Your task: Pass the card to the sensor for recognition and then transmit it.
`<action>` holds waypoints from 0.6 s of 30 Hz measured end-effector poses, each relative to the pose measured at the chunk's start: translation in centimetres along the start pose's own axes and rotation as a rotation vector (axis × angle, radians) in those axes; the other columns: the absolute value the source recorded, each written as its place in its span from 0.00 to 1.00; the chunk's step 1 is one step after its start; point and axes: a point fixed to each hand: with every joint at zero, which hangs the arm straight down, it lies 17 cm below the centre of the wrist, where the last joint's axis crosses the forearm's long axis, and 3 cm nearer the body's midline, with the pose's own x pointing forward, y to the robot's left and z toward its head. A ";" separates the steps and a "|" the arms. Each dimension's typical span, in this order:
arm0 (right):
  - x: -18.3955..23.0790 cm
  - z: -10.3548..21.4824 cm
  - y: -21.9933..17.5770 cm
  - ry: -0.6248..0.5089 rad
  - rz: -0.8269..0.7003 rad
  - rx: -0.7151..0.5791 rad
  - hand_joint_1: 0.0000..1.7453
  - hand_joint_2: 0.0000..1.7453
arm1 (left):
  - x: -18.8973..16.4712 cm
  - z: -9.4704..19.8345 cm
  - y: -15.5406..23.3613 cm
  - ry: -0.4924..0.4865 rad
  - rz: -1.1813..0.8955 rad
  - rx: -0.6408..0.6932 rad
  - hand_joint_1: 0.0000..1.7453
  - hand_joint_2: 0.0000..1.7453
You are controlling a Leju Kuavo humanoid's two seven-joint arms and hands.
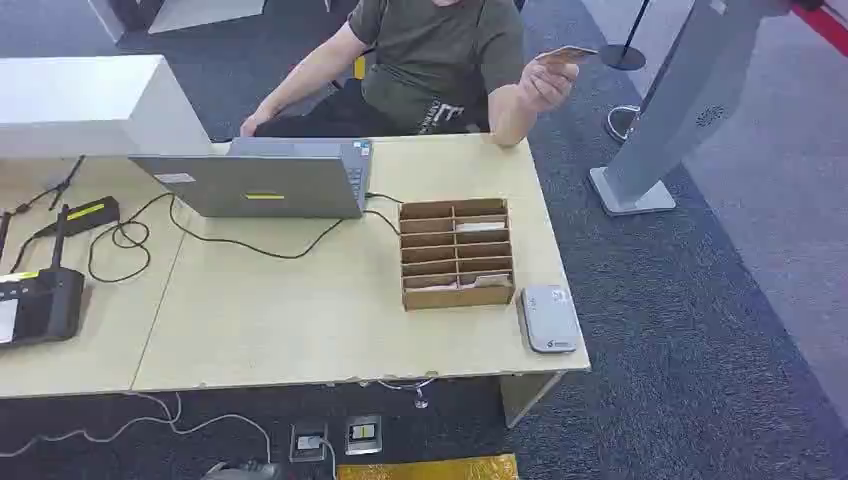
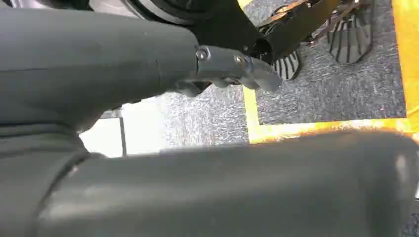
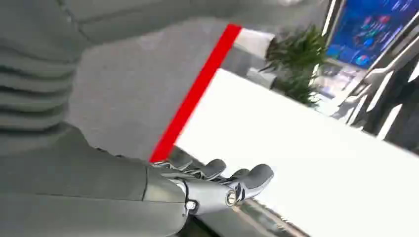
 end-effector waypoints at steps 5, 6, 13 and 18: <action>8.5 -2.2 3.2 -0.124 0.062 0.081 0.00 1.00 | -0.8 0.3 -1.0 0.013 -0.006 -0.028 0.00 0.00; 10.1 -2.4 3.7 -0.146 0.075 0.093 0.00 1.00 | -0.9 0.3 -1.2 0.018 -0.007 -0.035 0.00 0.00; 14.2 2.2 13.3 -0.224 0.428 0.387 0.00 1.00 | -3.3 1.1 -3.2 0.084 -0.022 -0.083 0.00 0.00; -1.7 8.3 11.3 0.177 1.099 0.498 0.00 1.00 | -4.0 1.0 -2.9 0.095 -0.024 -0.075 0.00 0.00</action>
